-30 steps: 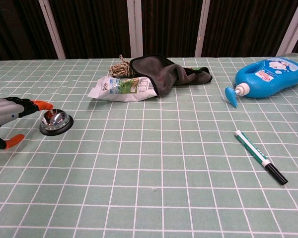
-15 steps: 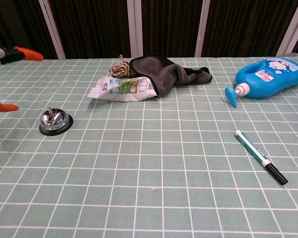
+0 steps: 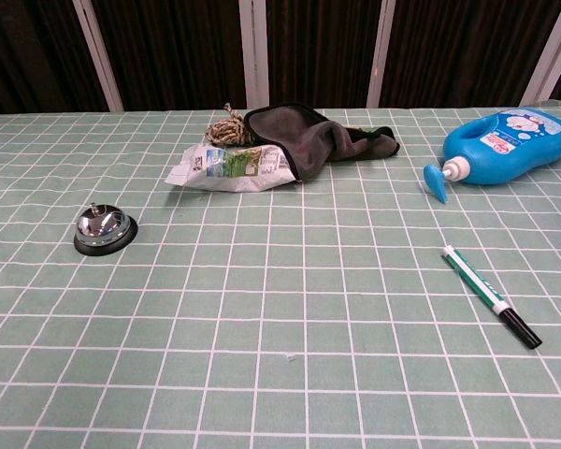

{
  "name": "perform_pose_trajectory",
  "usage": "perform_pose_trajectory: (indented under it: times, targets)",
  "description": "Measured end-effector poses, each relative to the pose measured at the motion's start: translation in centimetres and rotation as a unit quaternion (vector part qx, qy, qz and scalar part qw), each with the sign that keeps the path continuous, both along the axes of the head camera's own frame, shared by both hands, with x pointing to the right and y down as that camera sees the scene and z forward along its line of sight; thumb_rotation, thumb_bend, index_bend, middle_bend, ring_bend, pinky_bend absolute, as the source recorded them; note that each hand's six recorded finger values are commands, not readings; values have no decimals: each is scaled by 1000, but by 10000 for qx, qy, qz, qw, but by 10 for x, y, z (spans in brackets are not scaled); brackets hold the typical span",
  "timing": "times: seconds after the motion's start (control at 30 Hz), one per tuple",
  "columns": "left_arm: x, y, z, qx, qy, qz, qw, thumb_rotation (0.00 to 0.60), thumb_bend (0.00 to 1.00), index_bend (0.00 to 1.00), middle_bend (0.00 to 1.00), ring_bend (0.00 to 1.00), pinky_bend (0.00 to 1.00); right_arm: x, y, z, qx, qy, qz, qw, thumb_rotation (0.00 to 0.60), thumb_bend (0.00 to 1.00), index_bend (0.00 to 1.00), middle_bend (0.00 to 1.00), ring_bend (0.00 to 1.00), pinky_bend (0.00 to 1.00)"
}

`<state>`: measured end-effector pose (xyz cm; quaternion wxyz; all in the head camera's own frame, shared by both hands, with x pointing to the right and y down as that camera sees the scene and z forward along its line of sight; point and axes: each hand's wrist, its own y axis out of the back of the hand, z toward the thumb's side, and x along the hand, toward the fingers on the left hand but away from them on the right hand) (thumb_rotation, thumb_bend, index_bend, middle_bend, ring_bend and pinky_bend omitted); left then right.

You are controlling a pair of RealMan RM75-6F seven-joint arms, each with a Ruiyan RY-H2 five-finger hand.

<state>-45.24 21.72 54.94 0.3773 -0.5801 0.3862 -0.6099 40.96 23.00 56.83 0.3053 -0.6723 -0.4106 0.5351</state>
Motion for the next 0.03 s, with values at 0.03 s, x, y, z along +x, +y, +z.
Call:
perform_pose_trajectory:
  times: [0.03]
  targets:
    - [-8, 5, -2, 12, -21, -65, 10000, 600, 182, 0, 0, 0, 0, 0, 0, 0, -3, 5, 0, 10000, 600, 220, 0, 0, 0, 0]
